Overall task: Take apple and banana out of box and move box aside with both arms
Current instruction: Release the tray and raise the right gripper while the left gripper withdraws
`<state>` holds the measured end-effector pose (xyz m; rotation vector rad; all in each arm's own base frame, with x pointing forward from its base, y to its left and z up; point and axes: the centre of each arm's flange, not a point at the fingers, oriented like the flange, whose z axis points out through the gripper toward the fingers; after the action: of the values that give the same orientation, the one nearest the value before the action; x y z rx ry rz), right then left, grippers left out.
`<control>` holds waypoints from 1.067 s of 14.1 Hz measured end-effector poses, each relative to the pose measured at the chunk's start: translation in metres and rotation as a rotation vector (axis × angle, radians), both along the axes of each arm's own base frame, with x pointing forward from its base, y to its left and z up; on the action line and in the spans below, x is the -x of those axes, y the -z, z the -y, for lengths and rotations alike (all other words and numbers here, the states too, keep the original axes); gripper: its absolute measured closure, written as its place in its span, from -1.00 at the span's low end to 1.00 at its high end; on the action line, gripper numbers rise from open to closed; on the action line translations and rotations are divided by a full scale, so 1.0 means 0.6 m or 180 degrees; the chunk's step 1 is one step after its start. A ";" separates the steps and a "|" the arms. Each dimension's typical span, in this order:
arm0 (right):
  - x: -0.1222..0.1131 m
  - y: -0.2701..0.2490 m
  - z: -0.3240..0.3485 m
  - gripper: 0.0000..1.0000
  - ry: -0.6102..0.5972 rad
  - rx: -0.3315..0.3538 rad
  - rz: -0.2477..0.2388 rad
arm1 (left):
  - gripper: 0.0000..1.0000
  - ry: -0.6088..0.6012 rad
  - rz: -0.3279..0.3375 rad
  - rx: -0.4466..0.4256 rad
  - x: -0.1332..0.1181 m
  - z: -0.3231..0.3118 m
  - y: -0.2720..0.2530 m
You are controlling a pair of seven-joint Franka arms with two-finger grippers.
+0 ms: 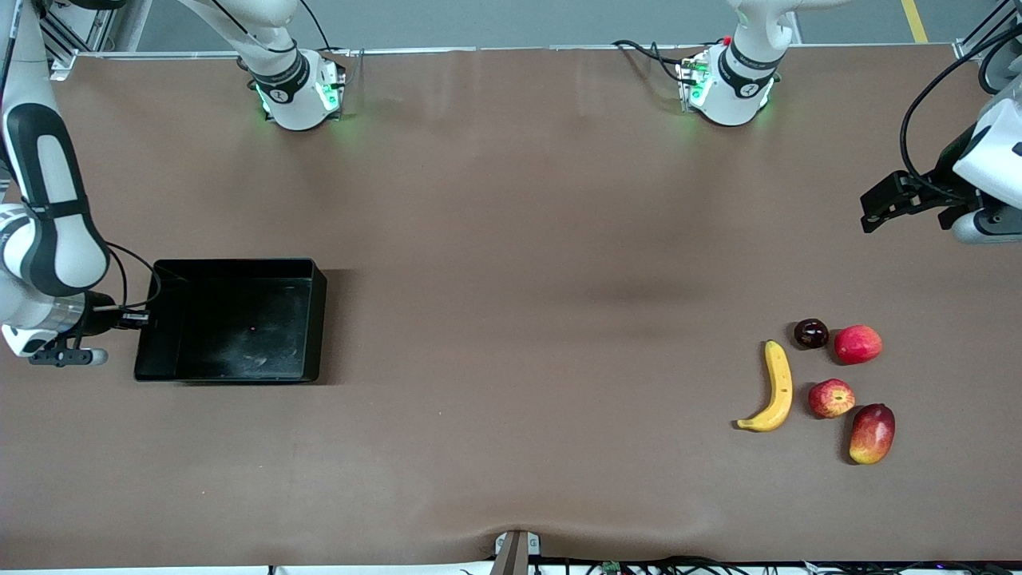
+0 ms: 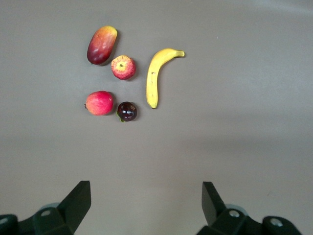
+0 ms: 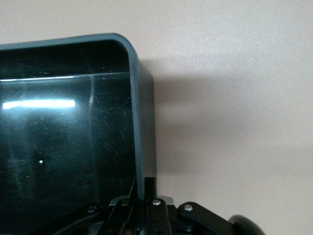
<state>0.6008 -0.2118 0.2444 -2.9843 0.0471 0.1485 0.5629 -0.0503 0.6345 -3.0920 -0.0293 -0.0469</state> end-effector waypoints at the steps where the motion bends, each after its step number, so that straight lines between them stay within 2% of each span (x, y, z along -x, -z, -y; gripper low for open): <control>1: 0.002 0.000 0.004 0.89 0.0014 0.0002 0.0004 | -1.00 -0.0005 -0.0016 -0.0007 0.007 0.001 0.003; 5: 0.015 0.008 0.024 0.83 0.0082 -0.0002 -0.0015 | -1.00 -0.0026 -0.0045 -0.0033 0.046 0.021 0.009; 6: 0.016 0.011 0.022 0.71 0.0081 -0.0004 -0.0018 | -1.00 -0.0037 -0.0045 -0.0039 0.052 0.026 0.010; 11: 0.014 0.011 0.020 -0.27 0.0198 0.0006 -0.0025 | -1.00 -0.0051 -0.0058 -0.0010 0.058 0.025 0.016; 13: -0.013 -0.022 0.006 -0.67 -0.0004 -0.0014 0.0058 | -1.00 -0.0053 -0.0042 -0.0007 0.057 0.025 0.016; 15: -0.056 -0.093 -0.009 -1.00 -0.0148 -0.0037 0.0113 | -1.00 -0.0052 -0.0013 -0.0002 0.055 0.025 0.015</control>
<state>0.6342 -0.2065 0.3004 -2.9766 -0.0269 0.1009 0.5300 -0.0651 0.6254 -3.0907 -0.0545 -0.0399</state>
